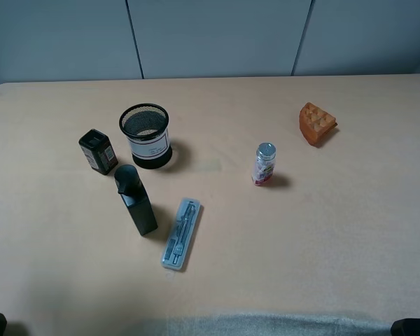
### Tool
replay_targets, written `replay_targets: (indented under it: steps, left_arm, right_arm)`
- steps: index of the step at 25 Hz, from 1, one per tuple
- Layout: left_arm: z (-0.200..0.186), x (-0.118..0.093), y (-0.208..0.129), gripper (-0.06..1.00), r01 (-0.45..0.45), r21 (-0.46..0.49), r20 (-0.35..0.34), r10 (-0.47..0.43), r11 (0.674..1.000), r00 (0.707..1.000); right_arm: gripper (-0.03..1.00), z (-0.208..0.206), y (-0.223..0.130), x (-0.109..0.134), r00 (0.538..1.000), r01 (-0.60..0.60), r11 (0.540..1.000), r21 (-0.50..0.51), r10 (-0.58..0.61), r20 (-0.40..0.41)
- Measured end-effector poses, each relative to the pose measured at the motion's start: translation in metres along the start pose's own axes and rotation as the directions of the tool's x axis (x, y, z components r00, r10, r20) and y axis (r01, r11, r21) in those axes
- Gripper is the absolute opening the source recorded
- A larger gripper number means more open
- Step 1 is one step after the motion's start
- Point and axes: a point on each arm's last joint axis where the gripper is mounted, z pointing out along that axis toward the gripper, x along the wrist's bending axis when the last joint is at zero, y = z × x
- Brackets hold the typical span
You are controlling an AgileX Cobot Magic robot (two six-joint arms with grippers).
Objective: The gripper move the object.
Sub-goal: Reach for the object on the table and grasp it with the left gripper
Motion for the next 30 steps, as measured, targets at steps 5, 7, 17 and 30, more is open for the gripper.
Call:
replay_targets:
  steps: [5,7,17,30]
  left_arm:
    - [0.013,0.002,0.017,0.98,-0.003,0.07,0.019,0.002,0.998,1.0]
    - [0.019,0.003,0.023,0.98,-0.011,0.096,0.027,0.008,0.995,1.0]
    - [0.048,0.006,0.05,0.98,-0.042,0.188,0.062,0.031,0.981,0.998]
    - [0.105,0.007,0.072,0.98,-0.101,0.237,0.125,0.073,0.966,0.989]
  right_arm:
    - [0.69,0.0,0.0,0.0,1.0,0.0,1.0,0.0,0.0,0.0]
    - [0.69,0.0,0.0,0.0,1.0,-0.001,1.0,0.0,0.001,0.0]
    - [0.69,0.0,0.0,0.0,1.0,-0.003,1.0,0.0,0.003,0.0]
    - [0.69,0.0,0.0,0.0,1.0,-0.003,1.0,0.0,0.003,0.0]
